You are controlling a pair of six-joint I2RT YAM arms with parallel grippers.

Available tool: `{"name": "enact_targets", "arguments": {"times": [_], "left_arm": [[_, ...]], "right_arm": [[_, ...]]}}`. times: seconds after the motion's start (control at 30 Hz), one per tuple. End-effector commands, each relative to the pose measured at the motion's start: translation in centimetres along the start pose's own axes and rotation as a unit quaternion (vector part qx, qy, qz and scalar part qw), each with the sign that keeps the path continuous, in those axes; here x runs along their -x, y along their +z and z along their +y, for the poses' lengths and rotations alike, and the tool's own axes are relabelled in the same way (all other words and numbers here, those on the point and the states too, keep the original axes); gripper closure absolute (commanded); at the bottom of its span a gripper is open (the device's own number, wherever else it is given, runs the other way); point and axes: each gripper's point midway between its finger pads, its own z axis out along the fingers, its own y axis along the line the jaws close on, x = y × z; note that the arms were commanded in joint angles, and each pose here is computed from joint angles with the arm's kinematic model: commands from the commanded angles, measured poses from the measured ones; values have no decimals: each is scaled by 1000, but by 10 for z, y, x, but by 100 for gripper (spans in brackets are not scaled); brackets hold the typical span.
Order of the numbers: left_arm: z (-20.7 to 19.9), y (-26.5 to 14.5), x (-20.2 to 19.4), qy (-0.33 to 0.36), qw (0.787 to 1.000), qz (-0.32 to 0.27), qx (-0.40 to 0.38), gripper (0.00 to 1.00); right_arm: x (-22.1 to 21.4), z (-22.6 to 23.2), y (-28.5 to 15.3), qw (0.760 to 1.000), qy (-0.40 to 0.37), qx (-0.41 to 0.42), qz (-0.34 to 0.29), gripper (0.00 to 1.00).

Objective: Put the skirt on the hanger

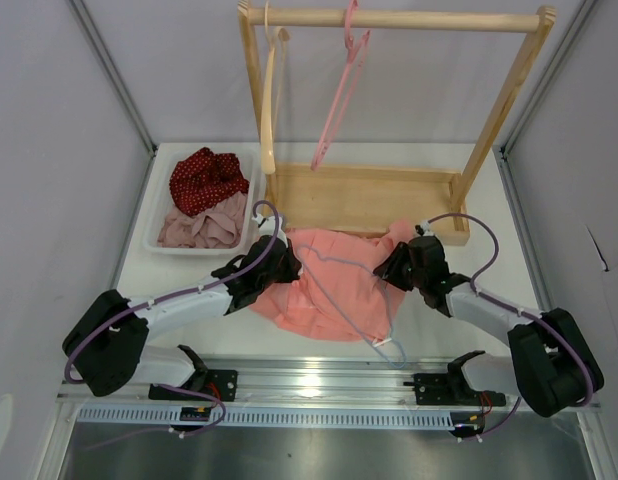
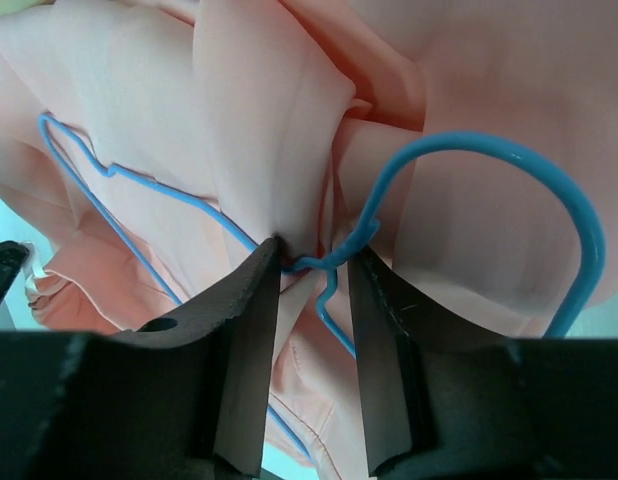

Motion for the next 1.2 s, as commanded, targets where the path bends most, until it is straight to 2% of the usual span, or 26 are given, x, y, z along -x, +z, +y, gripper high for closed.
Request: {"name": "enact_targets", "arguments": {"times": [0.0,0.17,0.43,1.17], "left_arm": [[-13,-7,23,2,999,-26,-20,100],[-12,-8,22,2,999,-26,-20,100],[-11,-7,21,3,999,-26,-20,100],[-14,-6,20,4,999,-22,-25,100]], "right_arm": [[13,17,-6,999,5,35,-24,63],[24,26,-21,998,-2,49,-48,66],[25,38,-31,996,-19,69,-51,69],[-1,50,12,991,-53,122,-10,68]]}}
